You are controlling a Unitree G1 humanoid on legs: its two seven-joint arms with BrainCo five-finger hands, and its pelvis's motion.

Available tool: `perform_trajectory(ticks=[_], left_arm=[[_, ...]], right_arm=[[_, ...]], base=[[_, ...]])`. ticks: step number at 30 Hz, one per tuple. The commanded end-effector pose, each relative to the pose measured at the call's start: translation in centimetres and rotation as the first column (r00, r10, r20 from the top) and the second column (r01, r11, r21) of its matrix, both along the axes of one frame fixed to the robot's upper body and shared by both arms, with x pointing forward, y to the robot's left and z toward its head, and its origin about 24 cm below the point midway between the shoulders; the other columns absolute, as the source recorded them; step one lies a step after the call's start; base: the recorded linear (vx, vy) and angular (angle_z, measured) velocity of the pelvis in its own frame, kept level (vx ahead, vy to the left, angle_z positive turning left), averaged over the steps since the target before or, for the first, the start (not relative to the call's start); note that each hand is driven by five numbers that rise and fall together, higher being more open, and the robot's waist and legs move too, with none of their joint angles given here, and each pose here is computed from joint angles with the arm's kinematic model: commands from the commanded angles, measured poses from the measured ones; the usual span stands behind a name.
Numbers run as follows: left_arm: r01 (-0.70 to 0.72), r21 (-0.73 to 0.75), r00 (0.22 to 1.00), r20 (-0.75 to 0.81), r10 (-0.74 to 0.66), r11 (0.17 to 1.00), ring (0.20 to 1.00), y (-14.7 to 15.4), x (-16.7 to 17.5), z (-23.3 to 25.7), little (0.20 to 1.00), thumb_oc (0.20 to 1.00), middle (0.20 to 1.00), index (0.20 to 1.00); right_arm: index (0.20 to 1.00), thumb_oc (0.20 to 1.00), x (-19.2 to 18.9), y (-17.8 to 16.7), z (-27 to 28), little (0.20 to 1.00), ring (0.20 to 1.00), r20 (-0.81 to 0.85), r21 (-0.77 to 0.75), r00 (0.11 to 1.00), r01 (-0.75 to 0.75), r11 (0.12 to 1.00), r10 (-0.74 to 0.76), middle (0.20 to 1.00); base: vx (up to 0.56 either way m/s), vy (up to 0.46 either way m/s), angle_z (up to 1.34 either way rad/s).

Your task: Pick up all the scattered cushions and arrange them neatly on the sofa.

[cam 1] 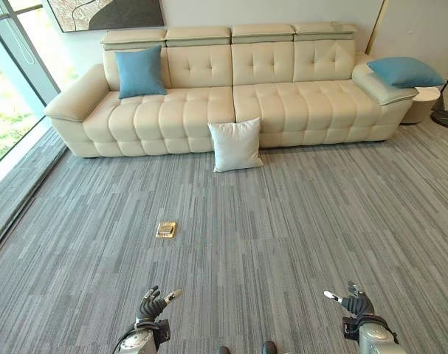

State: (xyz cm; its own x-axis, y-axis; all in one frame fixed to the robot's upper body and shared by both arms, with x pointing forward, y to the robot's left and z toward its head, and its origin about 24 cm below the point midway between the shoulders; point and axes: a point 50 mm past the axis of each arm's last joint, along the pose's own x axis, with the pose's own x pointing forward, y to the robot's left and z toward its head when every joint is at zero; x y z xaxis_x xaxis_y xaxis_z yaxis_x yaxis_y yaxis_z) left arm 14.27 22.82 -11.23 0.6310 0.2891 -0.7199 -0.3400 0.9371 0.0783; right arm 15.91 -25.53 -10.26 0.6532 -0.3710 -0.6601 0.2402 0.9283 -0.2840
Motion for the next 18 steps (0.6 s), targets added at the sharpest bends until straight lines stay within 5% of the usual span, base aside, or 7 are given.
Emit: perform_trajectory(ticks=[1,18], left_arm=[[0.064,0.044,0.997,0.043,-0.066,0.997,1.0,-0.32,1.79,0.63,1.0,1.0,1.0,1.0],[0.053,0.059,0.998,0.03,-0.055,0.997,1.0,-0.07,1.71,0.6,1.0,1.0,1.0,1.0]], right_arm=[[1.0,1.0,1.67,-1.08,1.17,1.0,1.0,0.054,-0.049,0.999,-0.001,0.999,0.003,1.0],[1.0,1.0,0.84,-0.78,0.56,1.0,1.0,0.019,-0.048,1.0,0.006,0.999,-0.005,1.0]], base=[[0.0,0.0,0.0],[0.03,-0.005,0.04]])
